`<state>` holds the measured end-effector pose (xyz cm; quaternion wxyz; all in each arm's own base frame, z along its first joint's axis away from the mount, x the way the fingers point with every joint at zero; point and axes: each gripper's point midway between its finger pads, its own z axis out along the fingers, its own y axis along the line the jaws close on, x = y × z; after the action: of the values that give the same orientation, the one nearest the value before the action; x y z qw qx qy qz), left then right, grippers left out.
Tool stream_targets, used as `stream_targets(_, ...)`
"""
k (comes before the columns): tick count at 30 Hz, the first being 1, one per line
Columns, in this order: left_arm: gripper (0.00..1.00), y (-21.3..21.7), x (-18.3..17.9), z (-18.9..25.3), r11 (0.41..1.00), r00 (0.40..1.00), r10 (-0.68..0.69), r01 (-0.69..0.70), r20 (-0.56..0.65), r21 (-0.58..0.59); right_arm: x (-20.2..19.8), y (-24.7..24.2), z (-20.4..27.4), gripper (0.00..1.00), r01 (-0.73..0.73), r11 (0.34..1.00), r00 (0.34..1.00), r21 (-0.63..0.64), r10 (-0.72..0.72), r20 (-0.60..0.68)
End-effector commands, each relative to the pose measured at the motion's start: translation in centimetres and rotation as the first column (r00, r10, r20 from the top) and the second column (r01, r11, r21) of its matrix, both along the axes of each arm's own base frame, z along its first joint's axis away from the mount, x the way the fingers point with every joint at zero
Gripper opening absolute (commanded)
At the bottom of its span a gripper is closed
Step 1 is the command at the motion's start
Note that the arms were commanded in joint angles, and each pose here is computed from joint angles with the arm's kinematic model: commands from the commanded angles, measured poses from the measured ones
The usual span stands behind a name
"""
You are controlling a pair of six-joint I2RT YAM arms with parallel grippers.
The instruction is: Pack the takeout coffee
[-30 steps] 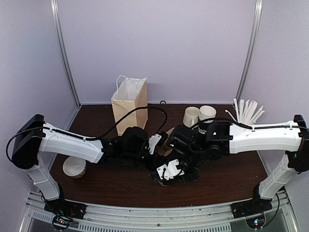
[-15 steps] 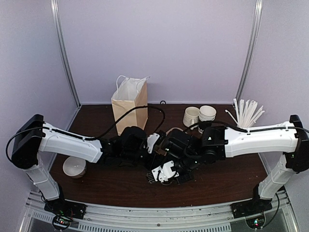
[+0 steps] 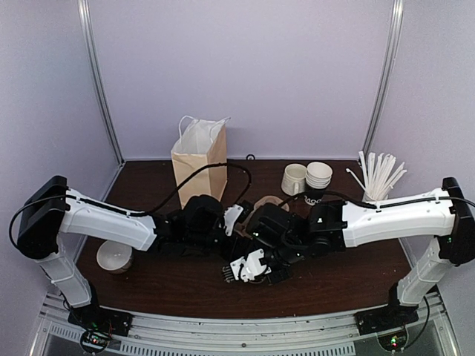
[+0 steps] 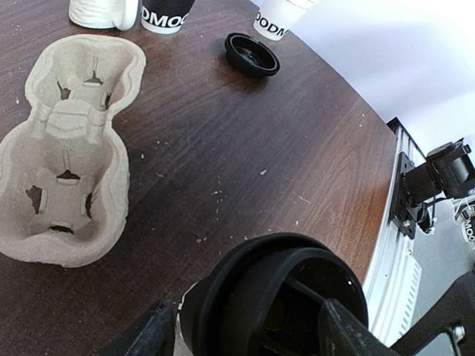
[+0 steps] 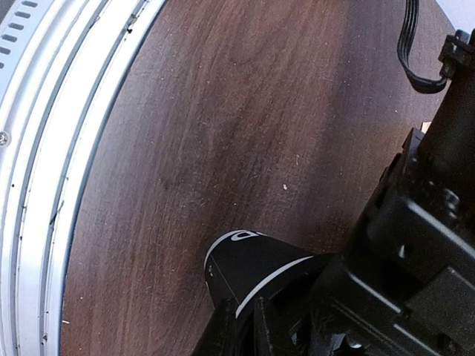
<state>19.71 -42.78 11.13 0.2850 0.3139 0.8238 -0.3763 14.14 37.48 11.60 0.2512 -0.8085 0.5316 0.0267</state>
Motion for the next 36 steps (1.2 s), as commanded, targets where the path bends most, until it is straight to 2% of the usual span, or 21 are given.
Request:
stream_targets(1,0.68,6.6,-3.2,-10.9,0.923,0.989,0.023,0.034,-0.143,0.383,-1.2,-4.8,-9.7,0.11,0.008,0.957,0.994,-0.289,-0.038,-0.099)
stream_targets(5,0.68,6.5,-3.1,-10.7,0.924,0.990,0.020,0.035,-0.140,0.381,-1.1,-4.6,-9.7,0.11,0.013,0.959,0.994,-0.283,-0.042,-0.097)
stream_targets(9,0.68,6.1,-2.8,-9.4,0.927,0.993,0.003,0.041,-0.118,0.372,-1.0,-3.2,-4.8,0.12,0.009,0.985,0.997,-0.172,-0.023,-0.080)
stream_targets(11,0.68,5.6,-2.6,-7.9,0.938,0.996,-0.013,0.044,-0.092,0.345,-1.7,-2.9,-2.1,0.13,-0.015,0.992,0.994,-0.123,0.001,-0.111)
stream_targets(14,0.68,4.9,-2.2,-5.6,0.952,0.998,-0.032,0.046,-0.051,0.304,-3.2,-2.8,1.3,0.17,-0.053,0.997,0.984,-0.064,0.041,-0.171)
stream_targets(18,0.71,3.6,-1.6,-1.6,0.974,0.998,-0.057,0.051,0.016,0.221,-4.8,-3.3,3.4,0.24,-0.089,0.995,0.960,-0.042,0.074,-0.271)
stream_targets(23,0.79,1.8,-1.2,4.6,0.993,0.989,-0.091,0.082,0.115,0.084,-6.6,-5.0,6.3,0.38,-0.106,0.994,0.906,-0.014,0.091,-0.414)
stream_targets(26,0.83,1.2,-0.8,7.9,0.995,0.977,-0.100,0.096,0.190,0.029,-5.7,-6.3,7.9,0.44,-0.054,0.998,0.891,0.013,0.054,-0.451)
stream_targets(30,0.86,0.7,0.3,11.0,0.996,0.954,-0.087,0.087,0.285,0.012,-2.1,-7.3,9.3,0.46,0.092,0.992,0.876,0.083,-0.042,-0.480)
stream_targets(33,0.84,0.7,1.0,11.0,0.997,0.958,-0.070,0.057,0.277,0.056,0.5,-7.4,10.6,0.46,0.219,0.963,0.836,0.156,-0.103,-0.540)
stream_targets(36,0.79,1.8,1.4,9.9,0.993,0.981,0.002,-0.026,0.196,0.119,3.5,-7.6,11.6,0.46,0.371,0.905,0.793,0.207,-0.193,-0.579)
